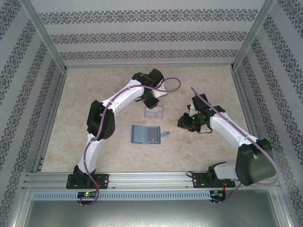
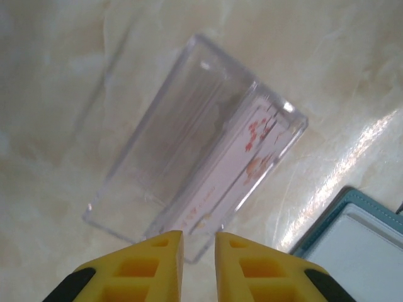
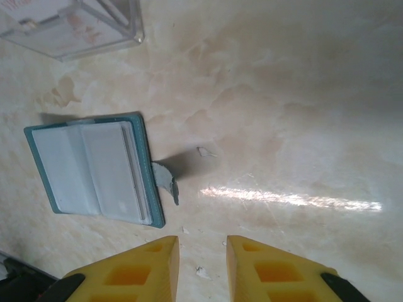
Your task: Take the credit cards out of the card holder
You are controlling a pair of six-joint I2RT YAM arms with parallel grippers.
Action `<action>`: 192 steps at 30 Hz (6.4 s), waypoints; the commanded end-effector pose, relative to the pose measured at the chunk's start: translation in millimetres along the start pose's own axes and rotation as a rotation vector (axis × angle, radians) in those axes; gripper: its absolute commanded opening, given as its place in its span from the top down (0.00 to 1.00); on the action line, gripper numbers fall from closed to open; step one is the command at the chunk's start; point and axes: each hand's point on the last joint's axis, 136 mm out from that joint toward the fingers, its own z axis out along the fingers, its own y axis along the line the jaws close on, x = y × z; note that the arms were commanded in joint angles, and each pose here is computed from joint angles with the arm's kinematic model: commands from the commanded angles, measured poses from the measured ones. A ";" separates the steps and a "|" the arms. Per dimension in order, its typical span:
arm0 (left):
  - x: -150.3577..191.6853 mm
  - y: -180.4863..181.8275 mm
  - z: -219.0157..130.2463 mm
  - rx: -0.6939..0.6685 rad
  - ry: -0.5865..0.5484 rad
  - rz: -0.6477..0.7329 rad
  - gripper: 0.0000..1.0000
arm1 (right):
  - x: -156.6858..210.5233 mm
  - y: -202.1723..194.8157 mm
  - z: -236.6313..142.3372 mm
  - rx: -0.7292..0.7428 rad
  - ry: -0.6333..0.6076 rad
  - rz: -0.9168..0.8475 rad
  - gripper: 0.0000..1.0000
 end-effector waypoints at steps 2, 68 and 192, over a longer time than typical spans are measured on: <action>1.6 10.1 -29.7 -0.056 -0.098 -0.230 0.79 | -6.4 19.0 5.3 -0.015 -0.003 -0.026 0.74; 71.7 -147.9 59.2 0.448 -0.002 -0.910 0.77 | 23.2 19.3 103.3 0.128 0.221 -0.097 0.75; 170.1 -87.2 0.6 -0.181 0.234 -0.676 0.74 | 23.2 31.9 89.0 0.136 0.179 -0.128 0.75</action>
